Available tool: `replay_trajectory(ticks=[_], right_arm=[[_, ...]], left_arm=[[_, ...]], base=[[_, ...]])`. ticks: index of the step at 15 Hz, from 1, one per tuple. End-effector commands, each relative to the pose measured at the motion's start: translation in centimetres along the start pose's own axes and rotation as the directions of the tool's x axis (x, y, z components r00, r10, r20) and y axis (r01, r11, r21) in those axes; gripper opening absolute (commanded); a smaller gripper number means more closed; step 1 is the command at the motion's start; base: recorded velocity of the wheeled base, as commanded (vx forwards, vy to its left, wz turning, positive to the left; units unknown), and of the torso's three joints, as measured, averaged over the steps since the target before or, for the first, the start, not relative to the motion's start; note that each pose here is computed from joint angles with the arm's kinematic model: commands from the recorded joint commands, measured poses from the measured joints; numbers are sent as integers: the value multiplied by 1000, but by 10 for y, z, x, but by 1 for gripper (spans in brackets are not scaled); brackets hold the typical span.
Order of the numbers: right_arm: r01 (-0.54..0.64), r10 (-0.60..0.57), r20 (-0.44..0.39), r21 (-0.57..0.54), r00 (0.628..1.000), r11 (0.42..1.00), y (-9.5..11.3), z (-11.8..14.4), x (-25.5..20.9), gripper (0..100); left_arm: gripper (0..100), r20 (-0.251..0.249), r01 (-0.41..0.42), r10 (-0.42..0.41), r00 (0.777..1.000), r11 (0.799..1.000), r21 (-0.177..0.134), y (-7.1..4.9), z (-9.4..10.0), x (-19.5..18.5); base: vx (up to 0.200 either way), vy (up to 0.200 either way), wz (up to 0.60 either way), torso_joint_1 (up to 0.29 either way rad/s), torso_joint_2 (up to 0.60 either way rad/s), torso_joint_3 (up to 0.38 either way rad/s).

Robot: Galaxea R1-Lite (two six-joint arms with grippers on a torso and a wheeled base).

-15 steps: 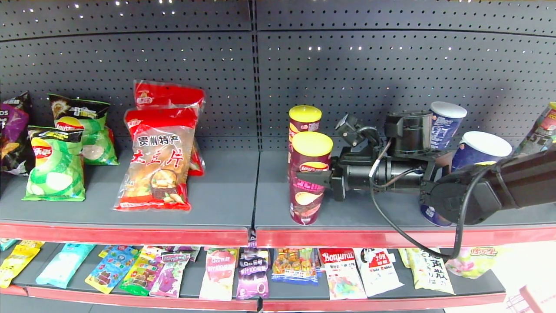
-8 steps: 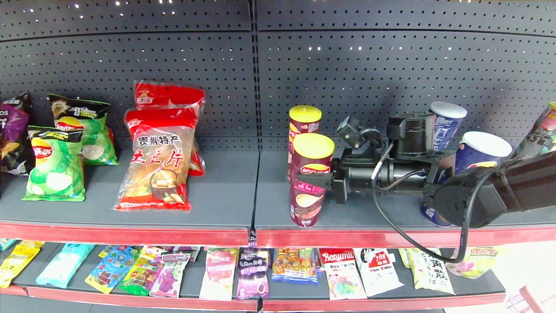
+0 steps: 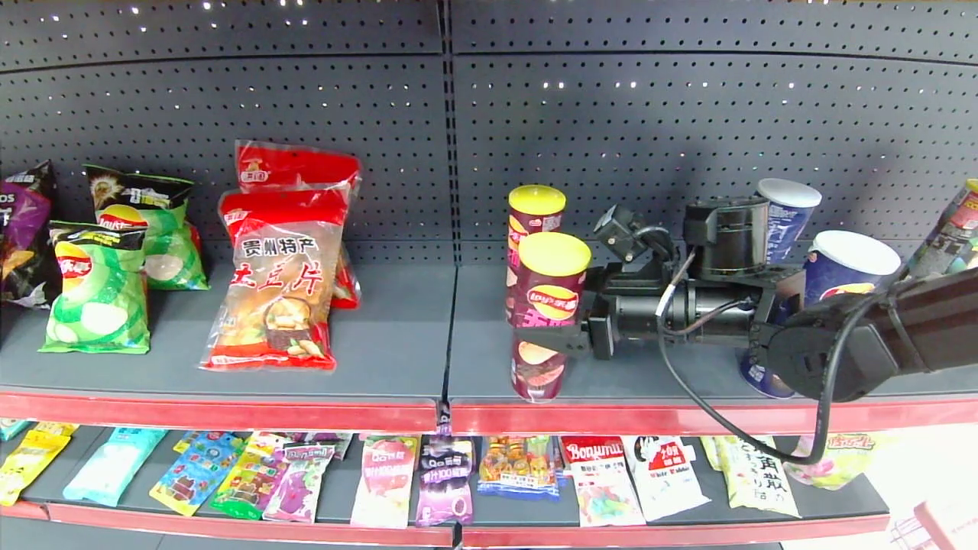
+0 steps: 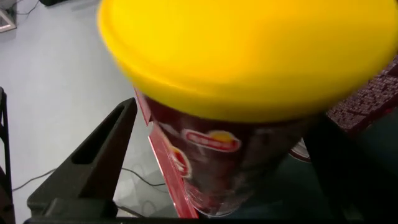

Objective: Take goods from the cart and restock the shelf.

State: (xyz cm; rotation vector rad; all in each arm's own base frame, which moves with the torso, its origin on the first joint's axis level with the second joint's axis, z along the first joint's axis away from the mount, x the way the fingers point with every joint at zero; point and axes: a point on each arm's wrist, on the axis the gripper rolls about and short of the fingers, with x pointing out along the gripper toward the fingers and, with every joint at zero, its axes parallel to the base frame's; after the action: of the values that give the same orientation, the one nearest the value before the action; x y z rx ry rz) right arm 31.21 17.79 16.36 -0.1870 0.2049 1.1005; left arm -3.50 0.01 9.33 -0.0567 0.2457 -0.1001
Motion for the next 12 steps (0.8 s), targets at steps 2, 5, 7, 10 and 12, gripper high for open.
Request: replay_trajectory(ticks=[2,5,7,10,12], right_arm=[[9,-9,3,-1,1000,1000,3,2,-8,100],[38,-37,-31,21,999,999,7,-8,-23,100],[47,-45,-55,36,998,998,12,-15,-31,100],[88,-83,-91,46,992,995,15,-23,-34,100],[130,-124,-110,51,986,990,10,-26,-30,100]], left_arm=[[100,0,0,0,1000,1000,-1,0,0,0],[100,0,2,-2,1000,1000,-1,0,0,0],[100,0,3,-3,1000,1000,-1,0,0,0],[100,0,5,-5,1000,1000,-1,0,0,0],[100,0,3,-3,1000,1000,-1,0,0,0]], base=[[0,0,0,0,0,0],[0,0,0,0,0,0],[0,0,0,0,0,0],[0,0,0,0,0,0],[0,0,0,0,0,0]])
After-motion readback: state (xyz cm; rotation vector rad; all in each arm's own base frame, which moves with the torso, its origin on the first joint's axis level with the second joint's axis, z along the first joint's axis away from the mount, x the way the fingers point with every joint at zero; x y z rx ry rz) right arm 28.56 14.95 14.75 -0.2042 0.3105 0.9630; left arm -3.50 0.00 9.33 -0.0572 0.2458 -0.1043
